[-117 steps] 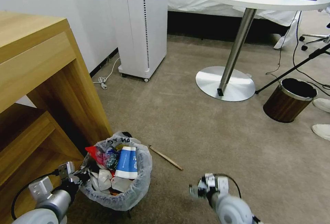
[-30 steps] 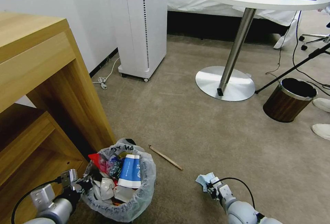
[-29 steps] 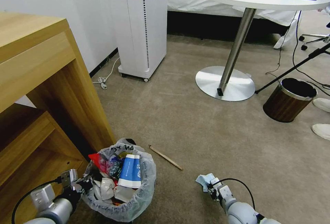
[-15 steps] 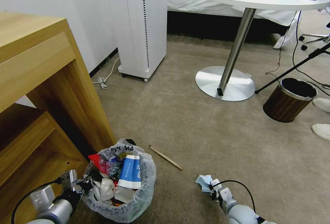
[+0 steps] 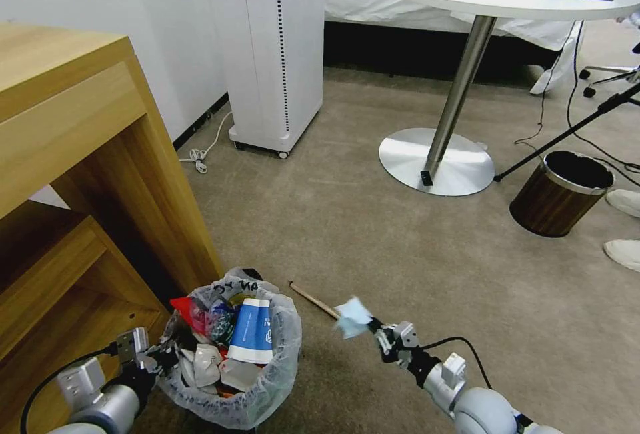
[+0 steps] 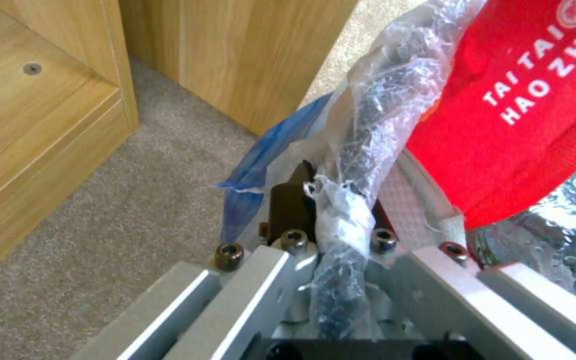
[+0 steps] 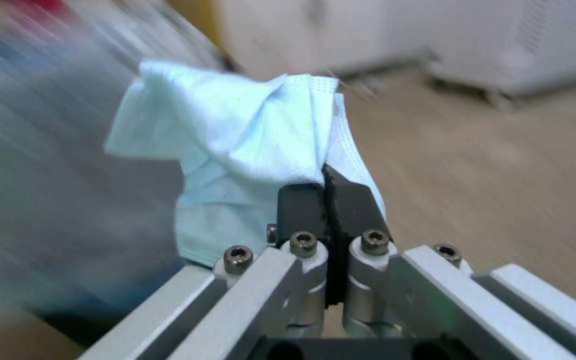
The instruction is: Pick up the trash bin and place the garbage on the floor into it.
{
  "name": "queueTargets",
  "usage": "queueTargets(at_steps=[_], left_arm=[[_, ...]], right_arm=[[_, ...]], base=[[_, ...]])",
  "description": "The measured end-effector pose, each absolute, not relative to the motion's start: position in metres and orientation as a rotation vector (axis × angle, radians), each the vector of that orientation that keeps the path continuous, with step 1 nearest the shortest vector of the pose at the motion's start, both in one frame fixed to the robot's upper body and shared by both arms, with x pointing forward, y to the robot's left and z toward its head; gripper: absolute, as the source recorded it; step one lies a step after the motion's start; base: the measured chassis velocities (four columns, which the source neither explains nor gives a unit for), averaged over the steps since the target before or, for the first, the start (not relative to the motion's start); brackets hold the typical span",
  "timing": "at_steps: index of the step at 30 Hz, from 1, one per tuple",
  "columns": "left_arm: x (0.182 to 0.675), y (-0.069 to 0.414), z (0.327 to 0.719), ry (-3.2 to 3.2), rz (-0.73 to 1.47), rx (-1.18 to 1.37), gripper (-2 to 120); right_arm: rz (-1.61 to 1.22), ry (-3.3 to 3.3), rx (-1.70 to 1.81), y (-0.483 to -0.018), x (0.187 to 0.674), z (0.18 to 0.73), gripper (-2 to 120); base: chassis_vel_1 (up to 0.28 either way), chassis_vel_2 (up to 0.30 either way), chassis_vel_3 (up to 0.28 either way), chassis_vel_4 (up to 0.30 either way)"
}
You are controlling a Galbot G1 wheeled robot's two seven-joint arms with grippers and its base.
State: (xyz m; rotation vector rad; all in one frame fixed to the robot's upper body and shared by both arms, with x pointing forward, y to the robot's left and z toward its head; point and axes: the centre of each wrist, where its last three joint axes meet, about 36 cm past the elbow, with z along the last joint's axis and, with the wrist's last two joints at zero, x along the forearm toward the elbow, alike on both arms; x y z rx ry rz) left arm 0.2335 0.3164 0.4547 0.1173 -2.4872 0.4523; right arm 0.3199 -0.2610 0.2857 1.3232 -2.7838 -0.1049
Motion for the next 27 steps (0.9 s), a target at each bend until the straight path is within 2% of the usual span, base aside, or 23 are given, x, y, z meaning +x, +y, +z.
queueTargets(at_steps=[2,5,14,19,27], left_arm=[[0.233,0.316,0.456,-2.489,0.453,0.116,1],[0.231,0.313,0.461,-2.494,0.455,0.112,1],[0.228,0.307,0.472,-2.509,0.458,0.115,1],[0.226,0.305,0.474,-2.512,0.460,0.121,1],[0.226,0.303,0.474,-2.515,0.468,0.127,1]], right_arm=[[-0.140,-2.783,1.396,-0.254,0.322,0.295,0],[-0.258,-2.753,1.619,-0.227,0.337,0.342,0],[-0.467,-2.564,1.820,-0.173,0.359,0.440,0],[-0.430,-2.458,1.853,-0.146,0.363,0.450,0],[-0.348,-2.344,1.845,-0.107,0.367,0.434,0]], base=[[0.000,0.000,0.000,0.000],[0.000,0.000,0.000,0.000],[0.000,0.000,0.000,0.000],[0.000,0.000,0.000,0.000],[0.000,0.000,0.000,0.000]])
